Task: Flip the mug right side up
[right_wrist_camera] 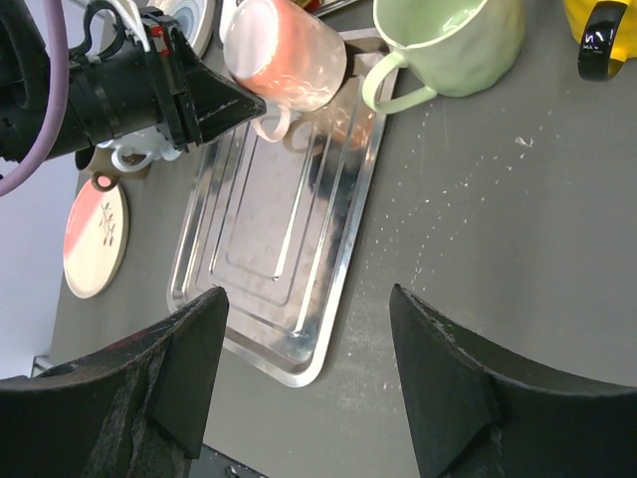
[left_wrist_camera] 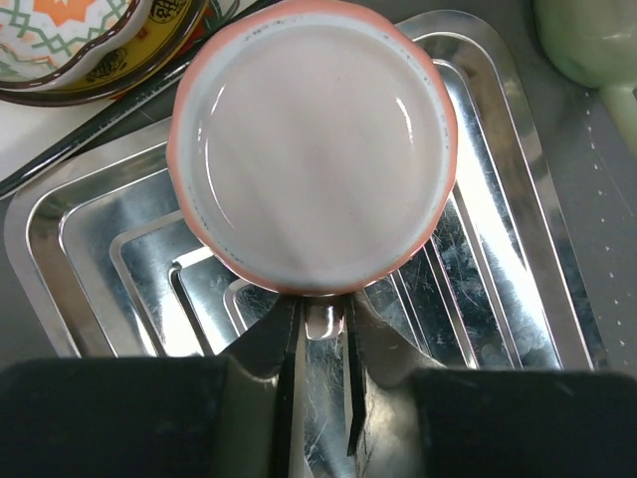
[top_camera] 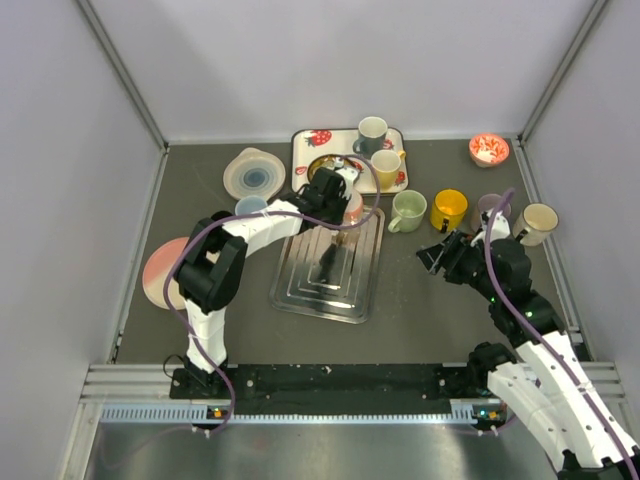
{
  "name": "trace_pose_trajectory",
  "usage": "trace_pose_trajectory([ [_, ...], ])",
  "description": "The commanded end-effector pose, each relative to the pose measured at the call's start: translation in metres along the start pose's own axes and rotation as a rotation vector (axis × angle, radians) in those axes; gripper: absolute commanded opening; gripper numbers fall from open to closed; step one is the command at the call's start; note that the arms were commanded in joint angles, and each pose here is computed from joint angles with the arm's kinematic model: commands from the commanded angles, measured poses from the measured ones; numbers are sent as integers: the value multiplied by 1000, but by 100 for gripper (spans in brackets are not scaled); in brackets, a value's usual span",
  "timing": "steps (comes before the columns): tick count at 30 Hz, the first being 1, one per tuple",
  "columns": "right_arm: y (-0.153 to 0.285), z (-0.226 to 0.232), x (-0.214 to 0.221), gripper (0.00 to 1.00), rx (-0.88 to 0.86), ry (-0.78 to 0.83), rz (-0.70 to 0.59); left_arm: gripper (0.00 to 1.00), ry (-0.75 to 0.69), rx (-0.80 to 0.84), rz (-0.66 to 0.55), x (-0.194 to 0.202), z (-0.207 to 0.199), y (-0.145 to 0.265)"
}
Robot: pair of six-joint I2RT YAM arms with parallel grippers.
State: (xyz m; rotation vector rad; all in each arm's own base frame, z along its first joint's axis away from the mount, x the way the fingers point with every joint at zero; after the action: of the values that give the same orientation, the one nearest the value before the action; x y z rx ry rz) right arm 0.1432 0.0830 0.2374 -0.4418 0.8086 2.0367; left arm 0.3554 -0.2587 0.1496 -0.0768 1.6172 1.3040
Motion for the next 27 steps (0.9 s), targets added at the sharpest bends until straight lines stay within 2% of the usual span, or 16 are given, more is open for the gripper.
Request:
trace_pose_trajectory([
  [1, 0, 6, -4, 67, -36, 15, -32, 7, -15, -13, -81, -17, 5, -1],
  [2, 0, 5, -4, 66, -37, 15, -31, 0, -16, -12, -82, -17, 5, 1],
  [7, 1, 4, -1, 66, -43, 17, -20, 0, 16, -10, -79, -9, 3, 19],
  [9, 1, 5, 1, 67, -66, 22, -1, 0, 31, 24, -102, -8, -1, 39],
  [12, -1, 14, 6, 67, -214, 61, 76, 0, 68, 42, -157, -9, -6, 74],
  [16, -1, 20, 11, 67, -280, 61, 132, 0, 136, 94, -296, -23, -15, 133],
  [18, -1, 24, 14, 68, -324, 56, 159, 0, 195, 130, -329, -22, -20, 147],
  [22, -2, 29, 23, 70, -445, -15, 226, 0, 267, 260, -478, -29, -30, 192],
  [26, 0, 40, 37, 75, -618, -26, 377, 0, 345, 399, -638, -31, -41, 220],
  [27, -4, 42, 42, 75, -610, -30, 422, 0, 360, 432, -698, -31, -43, 223],
])
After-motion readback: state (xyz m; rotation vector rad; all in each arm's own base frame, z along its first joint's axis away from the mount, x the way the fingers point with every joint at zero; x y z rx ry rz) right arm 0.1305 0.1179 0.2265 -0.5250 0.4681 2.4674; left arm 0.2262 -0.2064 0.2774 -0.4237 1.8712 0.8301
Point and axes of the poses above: each gripper's point midway between its finger pads, its own y axis back along the fingers, its own z axis along the line the jaws close on, x = y × z, the point moved 10 cm from there along y, back along the fingers, and after that the axes turned 12 degrees about -y, right-handed, at the moved point
